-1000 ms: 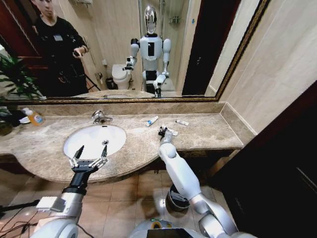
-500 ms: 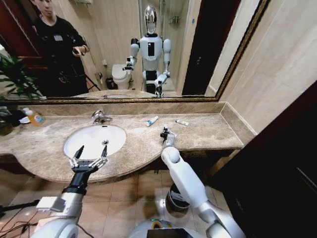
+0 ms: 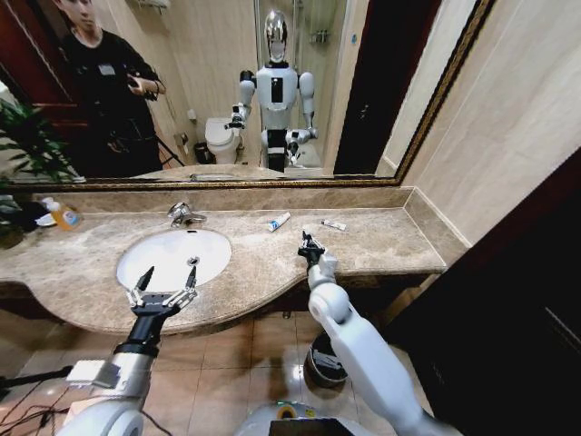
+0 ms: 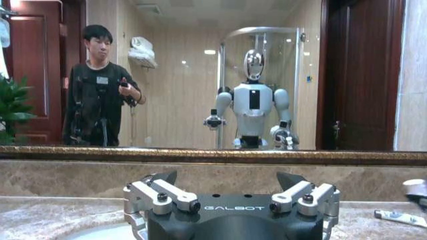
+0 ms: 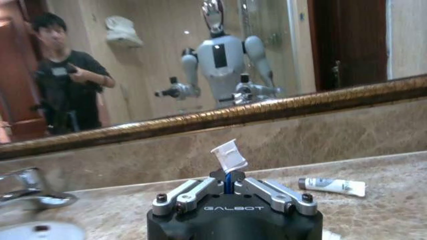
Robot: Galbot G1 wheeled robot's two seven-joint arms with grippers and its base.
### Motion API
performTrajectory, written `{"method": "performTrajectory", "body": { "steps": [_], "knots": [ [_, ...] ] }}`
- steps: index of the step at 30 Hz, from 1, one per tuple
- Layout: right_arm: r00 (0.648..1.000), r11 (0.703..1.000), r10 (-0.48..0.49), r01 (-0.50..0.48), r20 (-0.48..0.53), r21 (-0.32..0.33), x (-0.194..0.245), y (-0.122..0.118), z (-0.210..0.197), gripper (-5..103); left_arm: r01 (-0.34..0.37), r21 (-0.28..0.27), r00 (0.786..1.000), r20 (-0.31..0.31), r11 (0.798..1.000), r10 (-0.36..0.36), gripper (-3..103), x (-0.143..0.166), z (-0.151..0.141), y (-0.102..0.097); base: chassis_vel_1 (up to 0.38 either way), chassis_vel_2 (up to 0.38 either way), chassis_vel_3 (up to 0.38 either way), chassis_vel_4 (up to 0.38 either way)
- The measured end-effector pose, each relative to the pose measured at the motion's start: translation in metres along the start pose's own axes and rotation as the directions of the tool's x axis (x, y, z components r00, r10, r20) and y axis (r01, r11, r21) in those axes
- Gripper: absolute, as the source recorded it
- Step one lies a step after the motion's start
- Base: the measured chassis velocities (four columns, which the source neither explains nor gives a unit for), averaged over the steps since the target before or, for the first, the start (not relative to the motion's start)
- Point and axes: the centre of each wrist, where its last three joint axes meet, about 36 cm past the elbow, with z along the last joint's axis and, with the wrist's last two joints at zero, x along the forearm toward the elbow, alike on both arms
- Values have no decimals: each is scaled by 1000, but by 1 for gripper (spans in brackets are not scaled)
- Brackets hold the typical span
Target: Pick up the trash from the sink and place it in the trash bin.
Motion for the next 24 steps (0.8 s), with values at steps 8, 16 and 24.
{"method": "performTrajectory", "body": {
  "steps": [8, 16, 24],
  "knots": [
    [998, 993, -48, 43, -36, -108, 79, -17, -31, 3, 0, 0, 1000, 0, 1000, 0, 100, 0, 0, 0, 0, 0, 0, 0],
    [997, 992, -39, 31, -63, -119, 127, -23, -40, 3, 0, 0, 1000, 0, 1000, 0, 100, 0, 0, 0, 0, 0, 0, 0],
    [988, 994, 68, -79, -136, -76, 142, -25, 16, 3, 0, 0, 1000, 0, 1000, 0, 100, 0, 0, 0, 0, 0, 0, 0]
  ]
}}
